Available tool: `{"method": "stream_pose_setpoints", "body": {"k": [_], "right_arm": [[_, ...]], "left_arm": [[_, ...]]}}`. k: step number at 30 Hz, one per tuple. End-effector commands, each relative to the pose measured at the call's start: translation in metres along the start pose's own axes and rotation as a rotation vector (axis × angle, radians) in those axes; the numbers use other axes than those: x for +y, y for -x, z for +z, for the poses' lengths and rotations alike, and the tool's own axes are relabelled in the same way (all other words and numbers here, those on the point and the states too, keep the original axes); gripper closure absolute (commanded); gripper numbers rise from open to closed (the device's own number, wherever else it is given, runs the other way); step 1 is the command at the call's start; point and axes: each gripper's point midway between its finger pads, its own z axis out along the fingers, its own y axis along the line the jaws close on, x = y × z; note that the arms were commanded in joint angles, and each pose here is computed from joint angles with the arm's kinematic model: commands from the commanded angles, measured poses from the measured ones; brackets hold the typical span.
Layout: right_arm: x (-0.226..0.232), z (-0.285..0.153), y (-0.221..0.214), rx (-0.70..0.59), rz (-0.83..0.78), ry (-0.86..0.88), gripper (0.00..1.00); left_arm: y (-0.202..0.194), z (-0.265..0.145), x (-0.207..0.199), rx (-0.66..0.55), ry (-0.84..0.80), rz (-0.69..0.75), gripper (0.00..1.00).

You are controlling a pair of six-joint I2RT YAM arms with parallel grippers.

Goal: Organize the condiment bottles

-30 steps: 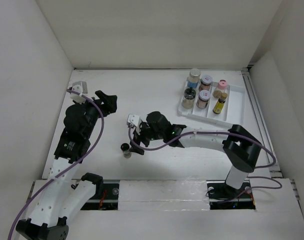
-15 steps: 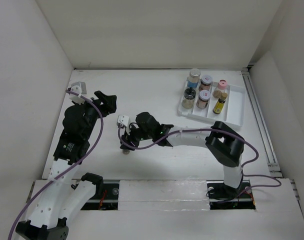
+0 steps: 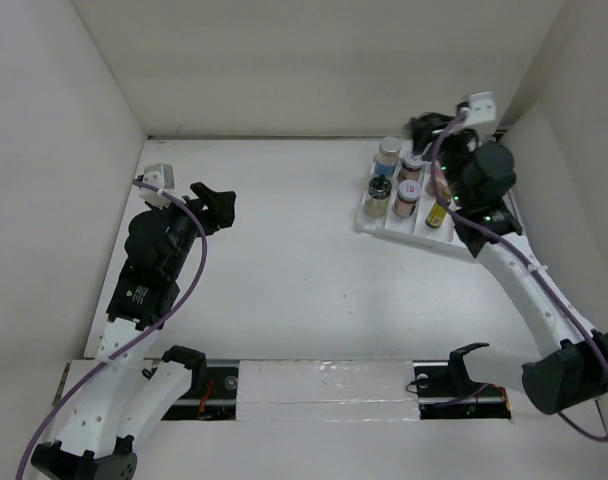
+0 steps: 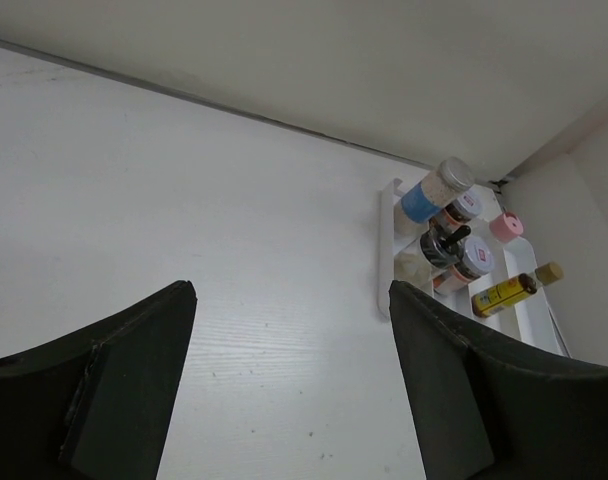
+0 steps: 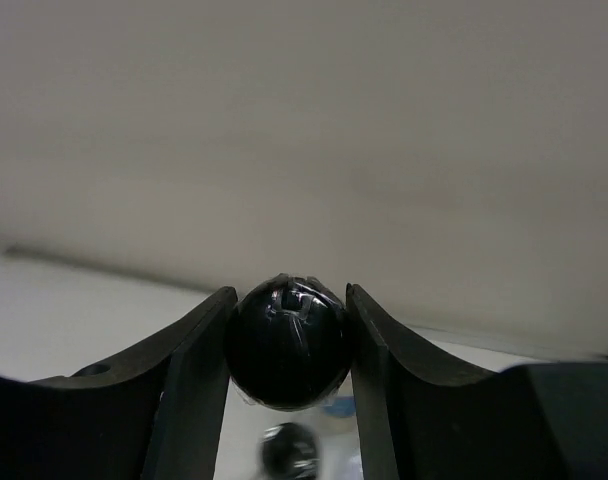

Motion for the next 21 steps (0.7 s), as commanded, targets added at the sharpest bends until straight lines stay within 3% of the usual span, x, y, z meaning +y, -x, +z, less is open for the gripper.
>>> {"method": "stream_pose_setpoints", "body": {"k": [1,4,8,9,15,21], "right_arm": [[-0.113,-0.027,-0.004,0.005,0.012,-0.416,0.65],[-0.186,-0.045,-0.017,0.017,0.036,-0.598,0.65],[-0.247,-0.041,-0.061,0.105,0.071,-0.668,0.66],[-0.259,-0.038,-0.091,0.164,0.090,-0.678,0.66],[-0.304,-0.034,-0.132,0.217,0.131,-0.702,0.67],[-0.317,-0.019,-0.185,0.285,0.157,-0.674,0.67]], "left_arm": [[0.008,-0.003,-0.011,-0.023,-0.051,-0.004,0.25],[0.006,-0.001,-0.010,-0.015,-0.046,-0.004,0.25],[0.005,0.002,-0.012,-0.009,-0.057,-0.003,0.24],[0.005,0.002,-0.012,-0.009,-0.057,-0.003,0.24],[0.004,0.001,-0.014,-0.005,-0.065,-0.003,0.24],[0.002,0.003,-0.017,0.004,-0.082,-0.003,0.24]]}}
